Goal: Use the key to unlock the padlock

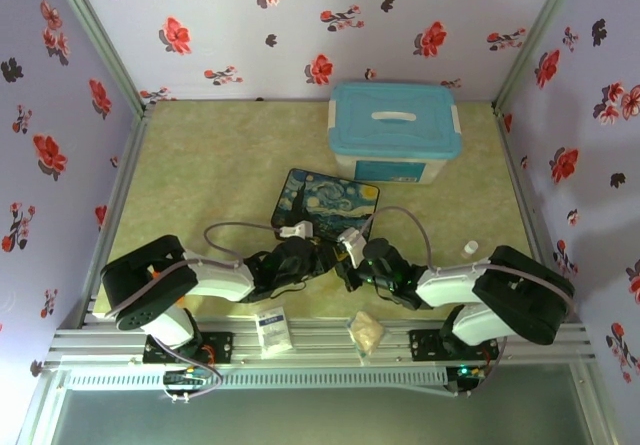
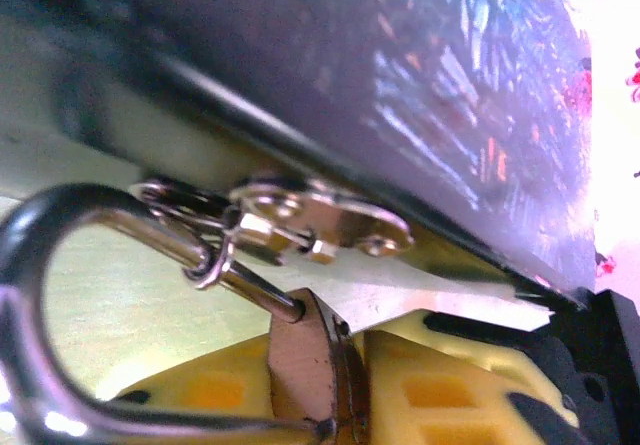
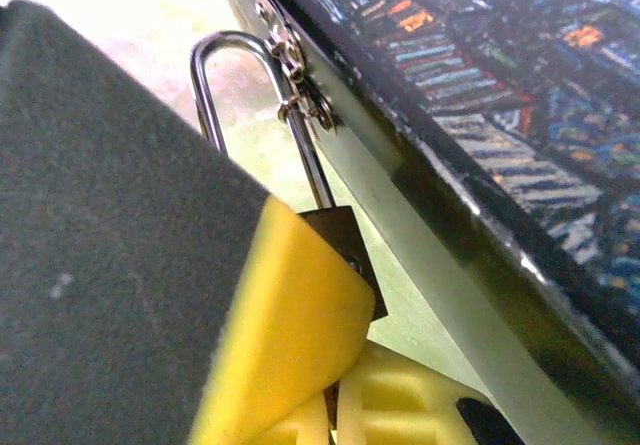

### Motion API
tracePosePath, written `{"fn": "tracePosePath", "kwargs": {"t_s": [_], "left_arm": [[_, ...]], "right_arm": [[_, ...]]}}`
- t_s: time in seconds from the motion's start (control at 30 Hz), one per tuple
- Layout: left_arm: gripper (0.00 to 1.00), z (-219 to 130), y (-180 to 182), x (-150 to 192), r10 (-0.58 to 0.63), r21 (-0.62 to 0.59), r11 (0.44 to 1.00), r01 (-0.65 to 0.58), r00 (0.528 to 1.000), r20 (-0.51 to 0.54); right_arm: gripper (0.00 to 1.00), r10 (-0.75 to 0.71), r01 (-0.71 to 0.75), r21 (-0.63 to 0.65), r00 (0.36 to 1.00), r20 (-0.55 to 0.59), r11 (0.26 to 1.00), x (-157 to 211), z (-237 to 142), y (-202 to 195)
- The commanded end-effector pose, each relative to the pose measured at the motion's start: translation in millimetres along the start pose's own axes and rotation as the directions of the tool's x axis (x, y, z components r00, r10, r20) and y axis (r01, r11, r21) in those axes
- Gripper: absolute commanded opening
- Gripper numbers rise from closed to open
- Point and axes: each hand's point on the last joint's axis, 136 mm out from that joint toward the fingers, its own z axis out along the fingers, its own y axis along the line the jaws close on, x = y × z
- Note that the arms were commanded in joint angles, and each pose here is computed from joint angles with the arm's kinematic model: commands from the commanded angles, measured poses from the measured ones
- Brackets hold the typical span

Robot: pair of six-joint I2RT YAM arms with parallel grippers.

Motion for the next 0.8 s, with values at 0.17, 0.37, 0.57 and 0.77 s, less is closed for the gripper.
{"fn": "tracePosePath", "kwargs": {"t_s": [0.17, 0.37, 0.57, 0.77], "left_arm": [[0.03, -4.7, 23.3, -3.8, 0.038, -0.083, 0.996, -0.039, 0.999, -0.011], [0.05, -20.3, 51.7, -11.6, 0.064, -0.184, 0.981, -0.070, 0.997, -0.039], [0.12, -26.1, 65.1, -13.1, 0.120, -0.269, 0.952, -0.146, 0.987, -0.110], [0.20, -26.8, 81.1, -12.8, 0.160, -0.362, 0.907, -0.215, 0.972, -0.175]], "right_arm": [[0.25, 0.081, -0.085, -0.074, 0.995, -0.062, 0.994, 9.6, 0.3, 21.3], [0.44, 0.254, -0.253, -0.056, 0.967, 0.018, 0.966, -9.3, -15.7, 0.0], [0.43, 0.244, -0.238, 0.148, 0.970, -0.022, 0.960, -2.2, -14.6, -31.4], [0.41, 0.260, -0.258, 0.189, 0.965, 0.016, 0.947, -3.1, -15.5, -40.8]]}}
